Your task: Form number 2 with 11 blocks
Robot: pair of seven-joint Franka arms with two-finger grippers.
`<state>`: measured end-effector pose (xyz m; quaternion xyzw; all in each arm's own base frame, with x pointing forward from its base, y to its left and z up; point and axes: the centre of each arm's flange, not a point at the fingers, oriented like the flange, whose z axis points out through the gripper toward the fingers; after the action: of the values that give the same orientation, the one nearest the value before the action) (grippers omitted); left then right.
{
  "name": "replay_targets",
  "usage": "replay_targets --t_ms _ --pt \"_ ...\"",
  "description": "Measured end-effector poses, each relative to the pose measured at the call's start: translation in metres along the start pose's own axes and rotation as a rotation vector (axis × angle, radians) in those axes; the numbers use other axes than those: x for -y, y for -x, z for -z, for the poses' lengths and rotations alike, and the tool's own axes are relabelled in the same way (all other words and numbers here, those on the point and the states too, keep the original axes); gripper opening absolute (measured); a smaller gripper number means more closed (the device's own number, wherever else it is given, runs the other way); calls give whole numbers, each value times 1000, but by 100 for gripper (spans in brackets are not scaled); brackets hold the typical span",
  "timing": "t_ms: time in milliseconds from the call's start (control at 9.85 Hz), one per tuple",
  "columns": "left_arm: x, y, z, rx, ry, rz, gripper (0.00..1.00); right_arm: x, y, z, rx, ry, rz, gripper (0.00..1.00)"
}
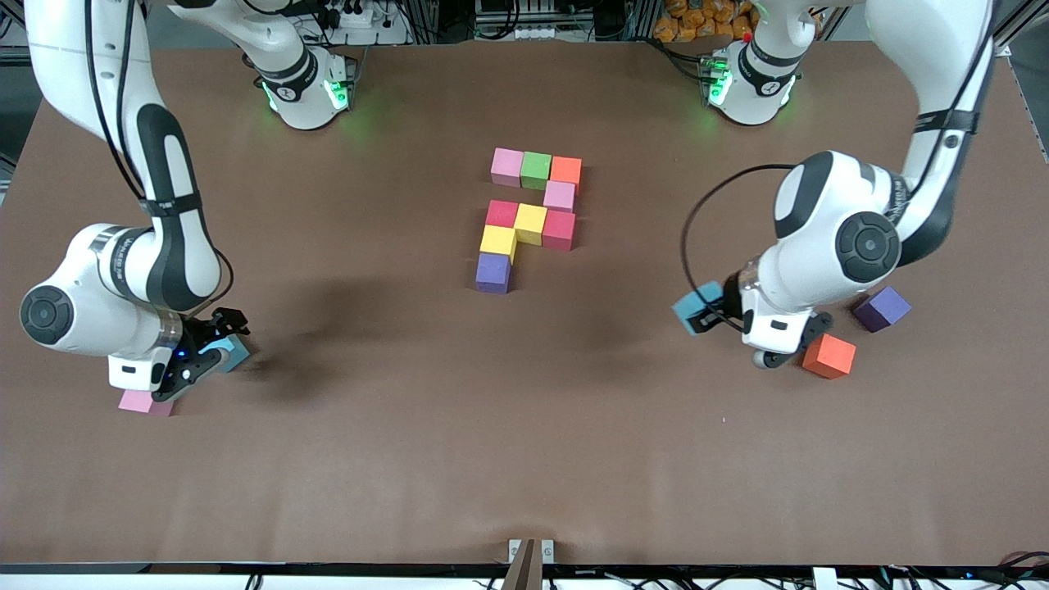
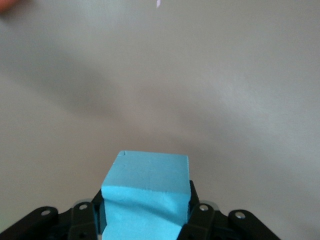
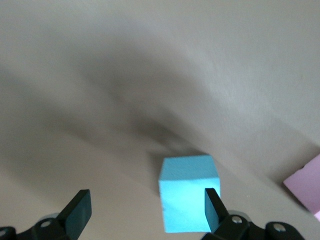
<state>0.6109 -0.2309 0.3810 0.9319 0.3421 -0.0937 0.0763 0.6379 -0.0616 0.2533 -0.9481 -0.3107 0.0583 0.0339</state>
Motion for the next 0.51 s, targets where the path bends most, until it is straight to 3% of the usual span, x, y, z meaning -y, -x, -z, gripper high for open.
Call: replay_targets --t_ms 507 --pt "-36 53 -39 29 -3 332 59 -23 20 -33 4 -2 -1 100"
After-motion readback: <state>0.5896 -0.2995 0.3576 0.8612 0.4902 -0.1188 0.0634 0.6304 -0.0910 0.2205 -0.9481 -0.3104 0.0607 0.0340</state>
